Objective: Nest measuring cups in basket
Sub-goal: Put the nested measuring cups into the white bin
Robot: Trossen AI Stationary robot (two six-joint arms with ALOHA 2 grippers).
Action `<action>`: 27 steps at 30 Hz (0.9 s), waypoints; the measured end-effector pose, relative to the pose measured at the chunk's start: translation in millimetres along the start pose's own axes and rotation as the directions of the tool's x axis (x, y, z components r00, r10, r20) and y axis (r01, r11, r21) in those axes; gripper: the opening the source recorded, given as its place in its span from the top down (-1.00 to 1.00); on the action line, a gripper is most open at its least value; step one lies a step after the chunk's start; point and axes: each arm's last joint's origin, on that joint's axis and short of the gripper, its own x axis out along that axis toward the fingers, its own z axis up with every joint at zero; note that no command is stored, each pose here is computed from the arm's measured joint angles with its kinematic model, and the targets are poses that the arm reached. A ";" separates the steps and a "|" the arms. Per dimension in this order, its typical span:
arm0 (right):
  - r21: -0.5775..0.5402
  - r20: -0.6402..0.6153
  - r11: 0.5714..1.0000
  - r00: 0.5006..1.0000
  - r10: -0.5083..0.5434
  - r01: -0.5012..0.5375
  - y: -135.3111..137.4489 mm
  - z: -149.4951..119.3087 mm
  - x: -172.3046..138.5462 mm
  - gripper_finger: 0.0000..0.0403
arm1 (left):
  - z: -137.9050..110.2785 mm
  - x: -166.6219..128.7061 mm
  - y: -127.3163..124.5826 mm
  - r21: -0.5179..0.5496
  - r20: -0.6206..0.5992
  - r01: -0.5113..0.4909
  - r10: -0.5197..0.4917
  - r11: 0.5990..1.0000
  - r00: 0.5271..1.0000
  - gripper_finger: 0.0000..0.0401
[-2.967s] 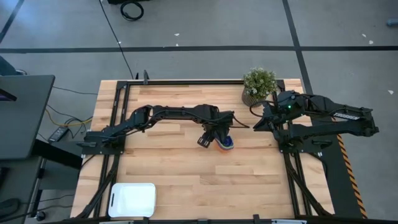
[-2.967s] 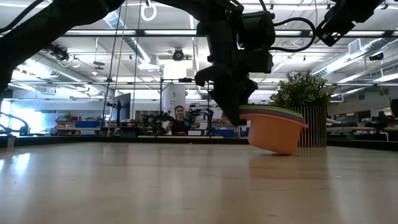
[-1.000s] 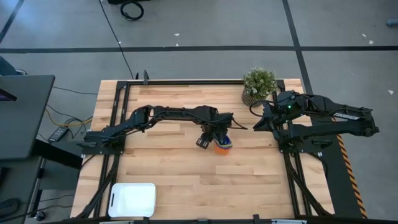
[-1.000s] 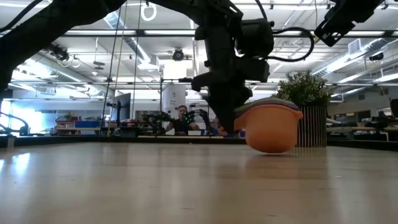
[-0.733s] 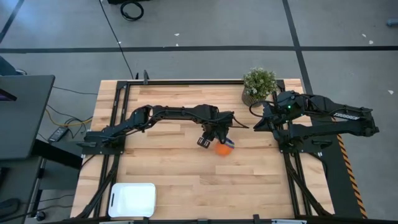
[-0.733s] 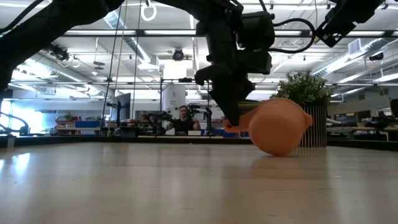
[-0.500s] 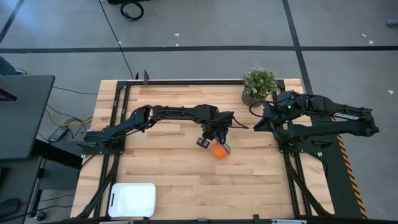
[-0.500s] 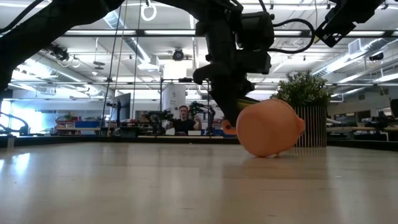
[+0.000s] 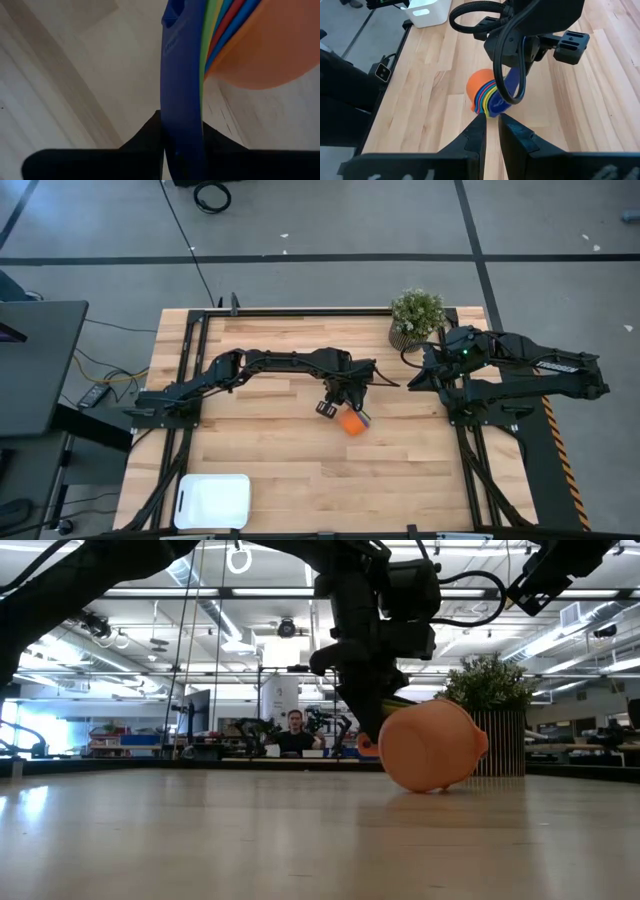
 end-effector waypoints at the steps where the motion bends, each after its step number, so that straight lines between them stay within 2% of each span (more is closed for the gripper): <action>1: 0.000 0.000 1.000 1.000 0.000 0.000 0.0 0.0 0.0 0.72 | 0.2 0.0 -0.3 -0.003 0.000 0.000 0.000 1.000 1.000 0.74; 11: 0.000 -0.004 1.000 1.000 0.000 0.000 0.0 -0.4 0.0 0.72 | 5.0 0.3 -3.9 0.008 -0.020 -0.066 0.066 0.998 0.998 0.74; 16: 0.014 -0.037 0.999 0.999 -0.040 0.040 -1.2 -3.7 -0.1 0.72 | 9.7 -0.3 -5.4 0.016 -0.022 -0.132 0.132 0.991 0.991 0.74; 22: 0.017 -0.048 0.998 0.997 -0.052 0.053 -1.6 -4.9 -0.2 0.72 | 6.5 -8.0 -4.4 -0.034 -0.041 -0.145 0.143 0.989 0.989 0.74; 27: 0.016 -0.047 0.998 0.997 -0.054 0.055 -1.5 -5.2 -0.8 0.72 | 4.9 -25.6 -0.8 -0.081 -0.008 -0.164 0.164 0.983 0.986 0.74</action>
